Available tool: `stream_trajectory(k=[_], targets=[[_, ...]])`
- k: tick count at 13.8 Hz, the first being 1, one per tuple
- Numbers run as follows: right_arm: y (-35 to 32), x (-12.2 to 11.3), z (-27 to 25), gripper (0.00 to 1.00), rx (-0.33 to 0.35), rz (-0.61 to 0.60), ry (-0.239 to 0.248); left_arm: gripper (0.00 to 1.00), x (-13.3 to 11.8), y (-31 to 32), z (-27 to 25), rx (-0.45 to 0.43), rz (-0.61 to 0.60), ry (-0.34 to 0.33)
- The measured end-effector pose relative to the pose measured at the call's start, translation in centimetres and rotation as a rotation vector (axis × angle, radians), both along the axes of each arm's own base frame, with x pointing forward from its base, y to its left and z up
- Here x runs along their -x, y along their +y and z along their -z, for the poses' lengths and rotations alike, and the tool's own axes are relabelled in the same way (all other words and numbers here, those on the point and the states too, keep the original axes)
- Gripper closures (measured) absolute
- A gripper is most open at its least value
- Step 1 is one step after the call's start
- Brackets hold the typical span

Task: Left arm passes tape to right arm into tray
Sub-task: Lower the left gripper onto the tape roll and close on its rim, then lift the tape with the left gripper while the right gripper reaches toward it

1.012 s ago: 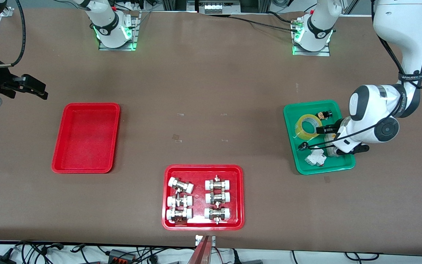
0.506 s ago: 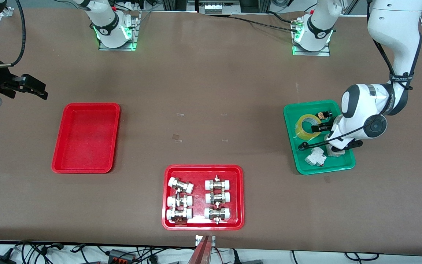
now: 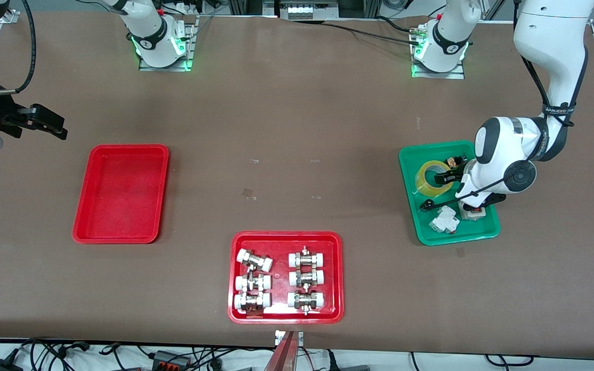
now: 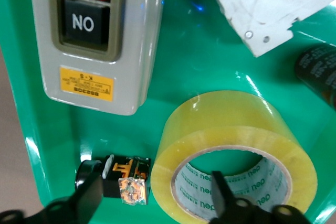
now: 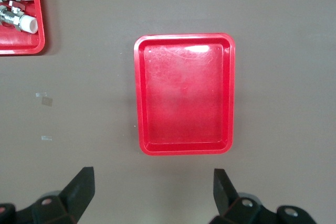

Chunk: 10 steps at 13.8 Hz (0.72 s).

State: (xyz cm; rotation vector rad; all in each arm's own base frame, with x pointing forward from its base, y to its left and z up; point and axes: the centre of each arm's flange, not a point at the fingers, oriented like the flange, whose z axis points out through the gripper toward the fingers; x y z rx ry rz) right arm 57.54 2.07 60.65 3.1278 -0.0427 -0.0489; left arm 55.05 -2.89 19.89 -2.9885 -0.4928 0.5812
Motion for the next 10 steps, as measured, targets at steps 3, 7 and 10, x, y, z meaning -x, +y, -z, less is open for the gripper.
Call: stream_trajectory(k=[3, 7, 10], targets=[[0.00, 0.01, 0.01, 0.00, 0.000, 0.000, 0.001, 0.51, 0.00, 0.28, 0.02, 0.000, -0.006, -0.001], [-0.01, 0.02, 0.02, 0.00, 0.000, 0.000, 0.002, 0.79, -0.07, 0.23, -0.10, 0.002, -0.004, -0.006], [-0.01, 0.03, 0.03, 0.00, 0.000, 0.001, 0.003, 0.79, -0.26, 0.25, -0.37, 0.002, -0.005, -0.012]])
